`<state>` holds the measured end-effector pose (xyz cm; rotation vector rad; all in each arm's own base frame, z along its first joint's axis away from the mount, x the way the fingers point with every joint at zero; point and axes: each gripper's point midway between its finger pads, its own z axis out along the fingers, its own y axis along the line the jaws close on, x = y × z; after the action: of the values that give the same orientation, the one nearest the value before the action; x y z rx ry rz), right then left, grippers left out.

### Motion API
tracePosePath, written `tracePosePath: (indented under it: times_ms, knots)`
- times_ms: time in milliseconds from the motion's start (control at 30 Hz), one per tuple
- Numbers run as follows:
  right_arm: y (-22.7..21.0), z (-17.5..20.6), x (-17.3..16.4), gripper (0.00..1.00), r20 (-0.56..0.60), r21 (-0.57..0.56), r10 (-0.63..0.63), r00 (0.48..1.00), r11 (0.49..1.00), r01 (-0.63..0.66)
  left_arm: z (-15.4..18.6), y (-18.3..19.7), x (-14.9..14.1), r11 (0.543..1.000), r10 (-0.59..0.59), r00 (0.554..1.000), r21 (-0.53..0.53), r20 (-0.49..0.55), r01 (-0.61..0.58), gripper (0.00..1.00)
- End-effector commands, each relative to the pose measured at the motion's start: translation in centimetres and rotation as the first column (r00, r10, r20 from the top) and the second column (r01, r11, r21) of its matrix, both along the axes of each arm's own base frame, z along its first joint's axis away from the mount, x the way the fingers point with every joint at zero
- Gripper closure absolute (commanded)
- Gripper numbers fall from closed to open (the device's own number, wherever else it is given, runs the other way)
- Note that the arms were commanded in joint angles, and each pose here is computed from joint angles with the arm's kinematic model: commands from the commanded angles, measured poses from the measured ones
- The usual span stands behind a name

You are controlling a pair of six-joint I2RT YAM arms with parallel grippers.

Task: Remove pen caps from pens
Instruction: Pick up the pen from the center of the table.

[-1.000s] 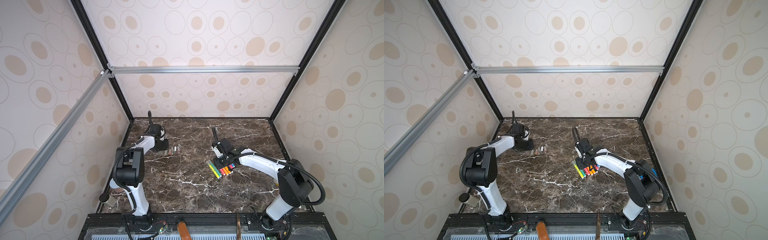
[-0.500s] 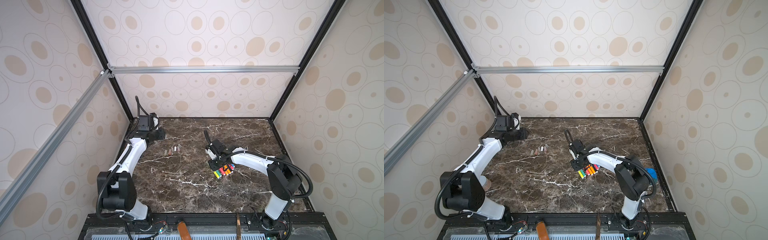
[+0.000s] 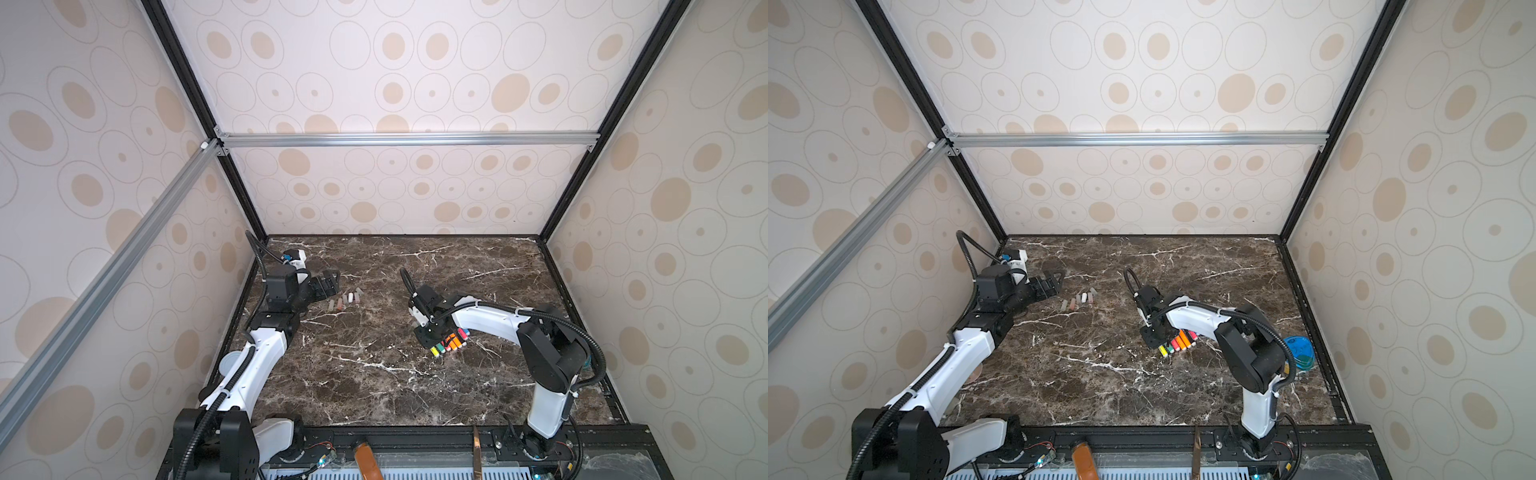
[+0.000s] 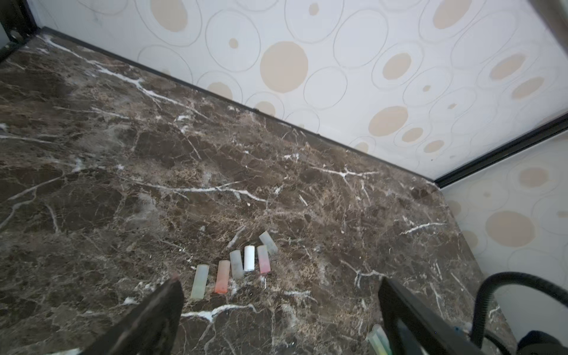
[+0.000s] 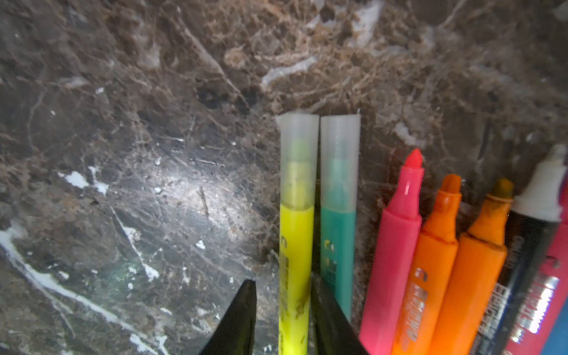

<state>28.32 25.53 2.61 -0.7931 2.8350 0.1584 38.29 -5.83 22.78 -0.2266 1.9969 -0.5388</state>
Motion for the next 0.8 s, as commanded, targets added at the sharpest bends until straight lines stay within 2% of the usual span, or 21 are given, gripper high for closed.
tracePosePath:
  times_ms: [0, 167, 333, 467, 567, 767]
  knots:
    - [0.1, -0.4, -0.2, 0.67, -0.014, -0.029, 0.019, 1.000, 0.999, -0.019, 5.0, 0.0, 0.8, 0.999, 0.021, 0.988, -0.042, 0.150, -0.014, 0.00]
    - [0.3, -1.3, -0.5, 0.68, -0.035, -0.042, 0.031, 0.999, 0.999, -0.032, 4.5, -0.6, 0.7, 0.999, -0.016, 0.990, -0.040, 0.141, 0.022, 0.03]
    - [1.0, -1.0, -0.8, 0.81, -0.032, -0.024, 0.053, 0.998, 0.998, -0.054, 4.4, -0.9, 0.5, 0.998, -0.042, 0.990, -0.030, 0.137, 0.046, 0.11]
    - [2.1, 0.9, -0.8, 0.91, -0.005, 0.057, 0.068, 0.998, 0.996, -0.068, 3.5, -1.7, 0.0, 0.995, -0.090, 0.989, -0.040, 0.119, 0.095, 0.16]
    - [3.3, 3.1, -0.6, 0.95, 0.028, 0.136, 0.086, 0.996, 0.987, -0.089, 2.4, -2.6, -1.0, 0.987, -0.137, 0.984, -0.063, 0.111, 0.145, 0.18]
    - [5.7, 7.7, -0.4, 0.98, 0.112, 0.303, 0.113, 0.987, 0.942, -0.142, 0.4, -5.5, -3.5, 0.939, -0.254, 0.959, -0.204, 0.129, 0.276, 0.22]
